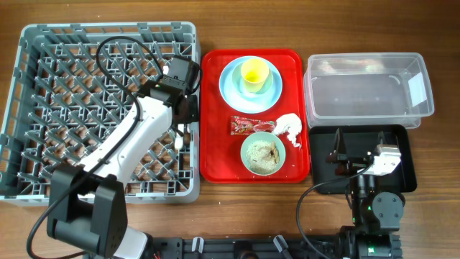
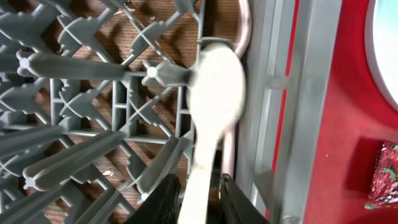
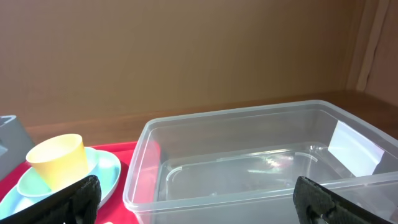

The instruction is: Sort waste into correct bins and load items into the dishwasher rack

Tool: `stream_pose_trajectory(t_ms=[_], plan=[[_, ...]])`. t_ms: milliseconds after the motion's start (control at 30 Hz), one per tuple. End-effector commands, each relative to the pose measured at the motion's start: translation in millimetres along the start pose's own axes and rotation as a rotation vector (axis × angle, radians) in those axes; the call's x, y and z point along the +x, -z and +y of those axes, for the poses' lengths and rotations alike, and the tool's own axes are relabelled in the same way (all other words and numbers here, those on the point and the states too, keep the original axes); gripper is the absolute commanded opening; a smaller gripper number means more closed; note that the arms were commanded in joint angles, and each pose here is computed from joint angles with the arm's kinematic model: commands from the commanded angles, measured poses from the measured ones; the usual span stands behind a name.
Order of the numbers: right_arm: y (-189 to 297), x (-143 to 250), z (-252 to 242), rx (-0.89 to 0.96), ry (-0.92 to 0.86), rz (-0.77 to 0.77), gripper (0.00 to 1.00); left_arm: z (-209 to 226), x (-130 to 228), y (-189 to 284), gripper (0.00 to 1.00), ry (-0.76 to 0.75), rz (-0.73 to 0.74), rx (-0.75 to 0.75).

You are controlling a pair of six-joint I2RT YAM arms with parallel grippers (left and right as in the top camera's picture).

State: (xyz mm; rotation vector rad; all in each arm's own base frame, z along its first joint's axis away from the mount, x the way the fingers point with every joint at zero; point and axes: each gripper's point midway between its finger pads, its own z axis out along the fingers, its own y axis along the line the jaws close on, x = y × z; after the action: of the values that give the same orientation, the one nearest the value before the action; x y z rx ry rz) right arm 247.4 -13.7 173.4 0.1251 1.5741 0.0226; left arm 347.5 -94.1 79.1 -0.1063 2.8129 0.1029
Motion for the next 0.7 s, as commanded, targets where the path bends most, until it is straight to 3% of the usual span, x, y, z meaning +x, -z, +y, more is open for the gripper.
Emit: stream_pose_trajectory(t_ms=[0,133,267,367,433,500,533,667], plan=[[0,-1,-2,0.01,-0.017,-0.008,1.0,9,0,-5,0.22,0.042,-0.002,-0.045],[0,-1,-2,0.01,-0.017,-0.008,1.0,8,-5,5,0.17,0.084,-0.031,-0.031],[0,-1,-2,0.01,-0.017,-0.008,1.0,10,-22,51,0.17,0.215,-0.134,0.029],[0,-1,-2,0.01,-0.017,-0.008,1.0,18,-33,99,0.37,0.316,-0.258,0.102],[0,-1,-2,0.01,-0.017,-0.008,1.0,35,-34,132,0.73,0.383,-0.33,0.136],[0,-1,-2,0.01,-0.017,-0.008,1.0,57,-28,158,0.95,0.47,-0.382,0.152],[0,-1,-2,0.01,-0.017,-0.008,1.0,73,-22,175,1.0,0.522,-0.415,0.155],[0,-2,-2,0.01,-0.017,-0.009,1.0,106,0,219,1.0,0.596,-0.525,0.173]])
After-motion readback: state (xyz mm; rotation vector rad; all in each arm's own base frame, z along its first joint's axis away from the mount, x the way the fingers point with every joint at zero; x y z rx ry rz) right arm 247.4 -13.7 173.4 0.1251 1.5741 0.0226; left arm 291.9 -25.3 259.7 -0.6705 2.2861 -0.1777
